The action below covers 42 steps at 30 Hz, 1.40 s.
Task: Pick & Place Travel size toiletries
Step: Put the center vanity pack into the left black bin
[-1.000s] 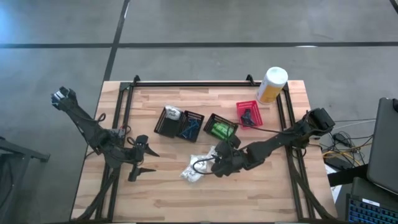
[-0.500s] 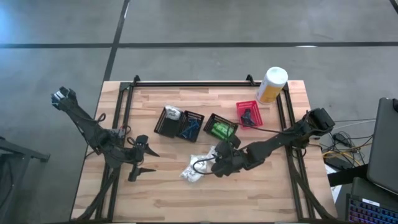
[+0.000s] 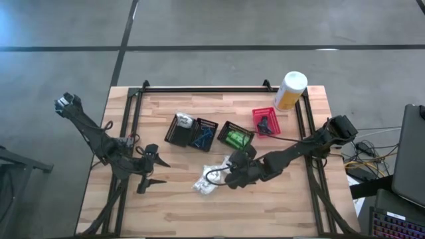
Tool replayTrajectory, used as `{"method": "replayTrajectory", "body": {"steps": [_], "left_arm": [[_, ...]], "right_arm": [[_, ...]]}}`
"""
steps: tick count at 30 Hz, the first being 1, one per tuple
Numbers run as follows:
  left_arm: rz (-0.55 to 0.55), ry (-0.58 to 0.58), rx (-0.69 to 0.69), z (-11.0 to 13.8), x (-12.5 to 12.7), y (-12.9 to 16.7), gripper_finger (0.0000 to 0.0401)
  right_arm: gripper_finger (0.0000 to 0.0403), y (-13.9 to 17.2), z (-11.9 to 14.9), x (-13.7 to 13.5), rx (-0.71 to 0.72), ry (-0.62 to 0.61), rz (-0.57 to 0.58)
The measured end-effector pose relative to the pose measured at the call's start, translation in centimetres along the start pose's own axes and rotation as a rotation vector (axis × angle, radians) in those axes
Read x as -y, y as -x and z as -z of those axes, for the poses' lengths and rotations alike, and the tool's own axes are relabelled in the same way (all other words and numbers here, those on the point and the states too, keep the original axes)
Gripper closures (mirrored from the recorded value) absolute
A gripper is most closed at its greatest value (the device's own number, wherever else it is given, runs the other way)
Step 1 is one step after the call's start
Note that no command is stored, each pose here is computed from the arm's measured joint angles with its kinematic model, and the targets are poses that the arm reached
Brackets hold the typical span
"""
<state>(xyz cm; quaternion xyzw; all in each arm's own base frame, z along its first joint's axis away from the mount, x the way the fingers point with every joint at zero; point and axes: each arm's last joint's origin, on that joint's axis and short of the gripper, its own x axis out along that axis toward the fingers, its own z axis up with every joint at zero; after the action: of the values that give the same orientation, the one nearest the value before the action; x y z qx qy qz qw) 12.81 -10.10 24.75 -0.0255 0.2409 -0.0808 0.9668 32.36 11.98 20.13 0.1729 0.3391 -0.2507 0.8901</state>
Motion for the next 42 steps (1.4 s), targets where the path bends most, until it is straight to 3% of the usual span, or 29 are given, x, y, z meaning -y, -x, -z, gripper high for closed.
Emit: {"method": "replayTrajectory", "body": {"steps": [12, 16, 25, 33, 39, 42], "left_arm": [[0.0, -0.001, -0.001, 0.0, 0.0, 0.0, 0.0103], [-0.001, -0.001, -0.001, 0.0, 0.0, 0.0, 0.0103], [0.0, 0.0, 0.0, 0.0, 0.0, 0.0, 0.0103], [0.0, 0.073, 0.0, 0.0, 0.0, 0.0, 0.0103], [0.0, 0.074, 0.0, 0.0, 0.0, 0.0, 0.0103], [-0.001, 0.074, -0.001, 0.0, 0.0, 0.0, 0.0103]], "right_arm": [[0.0347, 0.7, 1.2, -2.5, -0.045, -0.061, -0.279], [0.0348, 1.0, 2.2, -2.6, -0.064, -0.067, -0.287], [0.0326, 1.0, 2.4, -2.6, -0.049, 0.054, -0.29], [0.0314, 0.3, 3.5, -2.5, -0.086, -0.086, -0.265], [0.0305, -1.2, 4.9, -2.5, -0.142, -0.077, -0.239], [0.0302, -1.9, 5.4, -2.6, -0.151, -0.012, -0.228]]}}
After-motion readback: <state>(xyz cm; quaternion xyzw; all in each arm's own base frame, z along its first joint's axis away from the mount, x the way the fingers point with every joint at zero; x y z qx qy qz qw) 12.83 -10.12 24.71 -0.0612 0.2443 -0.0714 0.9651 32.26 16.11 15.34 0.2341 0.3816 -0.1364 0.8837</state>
